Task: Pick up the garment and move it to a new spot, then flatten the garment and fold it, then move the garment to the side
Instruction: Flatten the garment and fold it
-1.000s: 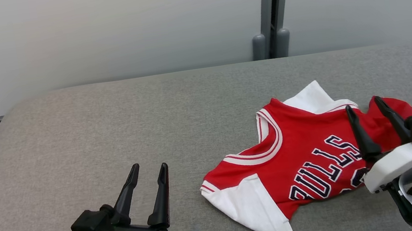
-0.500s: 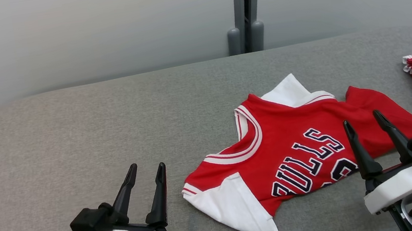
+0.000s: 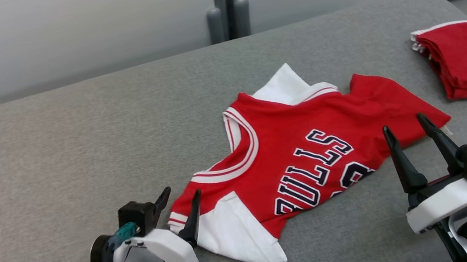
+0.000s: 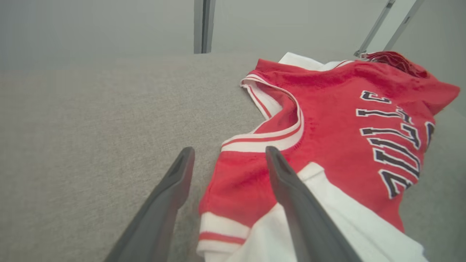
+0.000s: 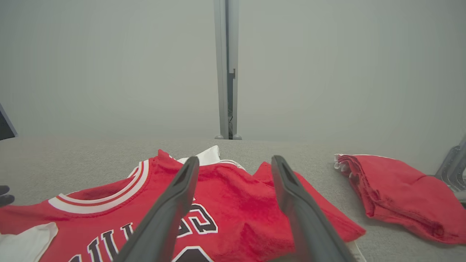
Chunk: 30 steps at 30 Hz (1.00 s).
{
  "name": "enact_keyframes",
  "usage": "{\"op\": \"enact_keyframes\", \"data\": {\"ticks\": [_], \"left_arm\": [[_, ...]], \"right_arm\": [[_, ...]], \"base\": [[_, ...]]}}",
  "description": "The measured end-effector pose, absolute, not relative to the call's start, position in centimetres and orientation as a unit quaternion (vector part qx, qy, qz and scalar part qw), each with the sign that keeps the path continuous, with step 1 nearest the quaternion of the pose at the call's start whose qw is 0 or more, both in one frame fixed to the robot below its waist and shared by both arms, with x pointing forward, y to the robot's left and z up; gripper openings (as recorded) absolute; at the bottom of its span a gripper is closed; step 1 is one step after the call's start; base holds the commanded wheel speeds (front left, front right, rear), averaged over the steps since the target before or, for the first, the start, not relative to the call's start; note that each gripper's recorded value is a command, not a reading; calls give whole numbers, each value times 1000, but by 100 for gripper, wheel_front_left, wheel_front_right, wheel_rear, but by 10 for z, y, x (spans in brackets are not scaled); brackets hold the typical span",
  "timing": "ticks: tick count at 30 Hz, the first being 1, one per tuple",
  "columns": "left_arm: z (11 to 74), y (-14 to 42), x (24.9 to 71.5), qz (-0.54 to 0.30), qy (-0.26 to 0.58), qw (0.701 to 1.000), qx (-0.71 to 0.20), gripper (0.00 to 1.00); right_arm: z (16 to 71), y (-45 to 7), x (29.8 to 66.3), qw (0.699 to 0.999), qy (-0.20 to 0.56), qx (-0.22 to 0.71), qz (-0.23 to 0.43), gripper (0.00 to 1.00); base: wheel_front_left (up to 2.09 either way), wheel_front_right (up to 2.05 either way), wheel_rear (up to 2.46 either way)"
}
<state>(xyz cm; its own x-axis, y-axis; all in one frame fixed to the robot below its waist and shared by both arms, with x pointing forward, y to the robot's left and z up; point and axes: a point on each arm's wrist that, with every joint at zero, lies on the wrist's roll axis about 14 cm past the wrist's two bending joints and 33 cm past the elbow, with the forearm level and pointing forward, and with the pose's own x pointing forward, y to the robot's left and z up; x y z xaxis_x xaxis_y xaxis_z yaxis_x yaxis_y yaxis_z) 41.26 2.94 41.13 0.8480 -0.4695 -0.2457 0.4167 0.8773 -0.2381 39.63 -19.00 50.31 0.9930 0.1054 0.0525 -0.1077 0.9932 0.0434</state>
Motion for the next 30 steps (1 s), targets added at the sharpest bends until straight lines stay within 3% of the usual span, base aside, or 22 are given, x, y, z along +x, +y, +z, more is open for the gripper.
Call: {"op": "enact_keyframes", "data": {"ticks": [6,16,18,19,30], "left_arm": [[386,14,433,-259,208,942,-37,100],[365,-17,428,-309,272,911,-15,100],[366,-15,430,-308,275,911,-16,25],[367,-13,433,-304,272,913,-20,0],[418,48,498,-174,181,961,-112,0]], "right_arm": [[496,-209,392,999,-15,20,23,100],[487,-224,387,1000,-1,20,-4,100],[487,-224,386,1000,0,20,-5,100],[487,-224,386,1000,0,19,-5,100],[486,-216,389,1000,1,18,6,100]], "base": [[0,0,0],[0,0,0],[0,0,0],[0,0,0],[0,0,0]]}}
